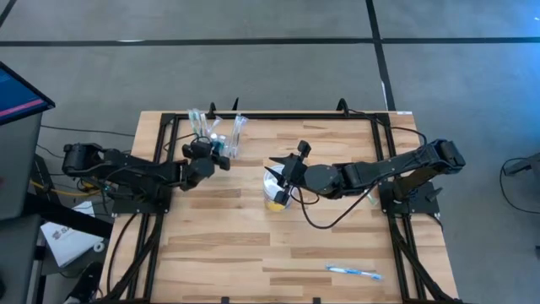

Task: Pick & Place toothbrushing station
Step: Put the mouthwash into the transparent organizer, then put the blue toothbrush into the transparent organizer

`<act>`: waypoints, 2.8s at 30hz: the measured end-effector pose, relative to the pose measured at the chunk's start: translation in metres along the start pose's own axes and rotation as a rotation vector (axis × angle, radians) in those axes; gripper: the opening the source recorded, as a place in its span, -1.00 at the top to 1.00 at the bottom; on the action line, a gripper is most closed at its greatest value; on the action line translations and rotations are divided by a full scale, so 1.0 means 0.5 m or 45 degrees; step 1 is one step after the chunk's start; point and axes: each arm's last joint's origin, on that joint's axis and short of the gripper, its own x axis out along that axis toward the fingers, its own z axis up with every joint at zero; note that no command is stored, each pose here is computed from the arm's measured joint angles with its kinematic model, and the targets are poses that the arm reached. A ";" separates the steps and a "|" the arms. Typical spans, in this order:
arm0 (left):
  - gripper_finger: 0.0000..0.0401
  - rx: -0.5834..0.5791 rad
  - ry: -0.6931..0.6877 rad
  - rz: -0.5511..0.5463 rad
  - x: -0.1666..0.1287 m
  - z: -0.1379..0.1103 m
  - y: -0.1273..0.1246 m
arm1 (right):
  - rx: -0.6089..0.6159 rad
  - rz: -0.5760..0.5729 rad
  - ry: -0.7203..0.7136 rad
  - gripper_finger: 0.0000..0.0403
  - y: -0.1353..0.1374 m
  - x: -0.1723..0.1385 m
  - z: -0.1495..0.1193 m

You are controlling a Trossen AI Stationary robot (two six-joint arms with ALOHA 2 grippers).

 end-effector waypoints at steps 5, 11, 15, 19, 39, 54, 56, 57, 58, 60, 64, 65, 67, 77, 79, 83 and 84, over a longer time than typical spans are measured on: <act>0.62 0.007 0.001 0.039 0.010 0.001 0.006 | -0.001 0.000 0.001 0.40 0.000 0.000 0.000; 0.62 0.015 0.000 0.060 0.016 0.002 0.009 | -0.001 0.000 0.002 0.40 0.000 0.000 -0.001; 0.62 0.007 -0.003 0.074 0.020 0.004 0.012 | -0.001 -0.003 0.003 0.40 -0.001 0.002 -0.001; 0.62 -0.001 -0.005 0.098 0.026 0.006 0.016 | 0.001 -0.007 0.004 0.40 -0.003 0.003 -0.001; 0.52 -0.013 -0.007 0.137 0.035 0.009 0.024 | -0.001 -0.007 0.005 0.40 -0.003 0.003 -0.001; 0.50 -0.014 -0.007 0.137 0.035 0.009 0.024 | -0.020 -0.008 0.005 0.40 -0.003 0.003 -0.001; 0.50 -0.014 -0.007 0.136 0.035 0.009 0.024 | -0.020 -0.007 0.005 0.40 -0.003 0.003 -0.001; 0.50 -0.014 -0.005 0.134 0.035 0.009 0.024 | -0.020 -0.007 0.005 0.40 -0.003 0.003 -0.001; 0.50 -0.014 -0.002 0.129 0.035 0.009 0.023 | -0.020 -0.007 0.005 0.40 -0.003 0.003 -0.001; 0.50 -0.014 0.000 0.127 0.035 0.009 0.023 | -0.020 -0.007 0.005 0.40 -0.003 0.003 -0.001; 0.50 -0.015 0.002 0.123 0.036 0.009 0.023 | -0.020 -0.007 0.005 0.40 -0.003 0.003 -0.001; 0.50 -0.016 0.006 0.118 0.036 0.009 0.023 | -0.020 -0.007 0.005 0.40 -0.003 0.003 -0.001; 0.50 -0.016 0.011 0.109 0.036 0.008 0.023 | -0.020 -0.007 0.005 0.40 -0.003 0.003 -0.001; 0.35 -0.014 0.018 0.108 0.037 0.008 0.024 | -0.020 -0.007 0.004 0.40 -0.003 0.003 -0.001; 0.32 -0.015 0.018 0.115 0.039 0.008 0.025 | -0.021 -0.007 0.004 0.40 -0.003 0.003 -0.001; 0.31 -0.014 0.019 0.118 0.039 0.008 0.026 | -0.021 -0.007 0.004 0.40 -0.003 0.003 -0.001; 0.31 -0.014 0.019 0.118 0.039 0.008 0.026 | -0.021 -0.007 0.004 0.40 -0.003 0.003 -0.001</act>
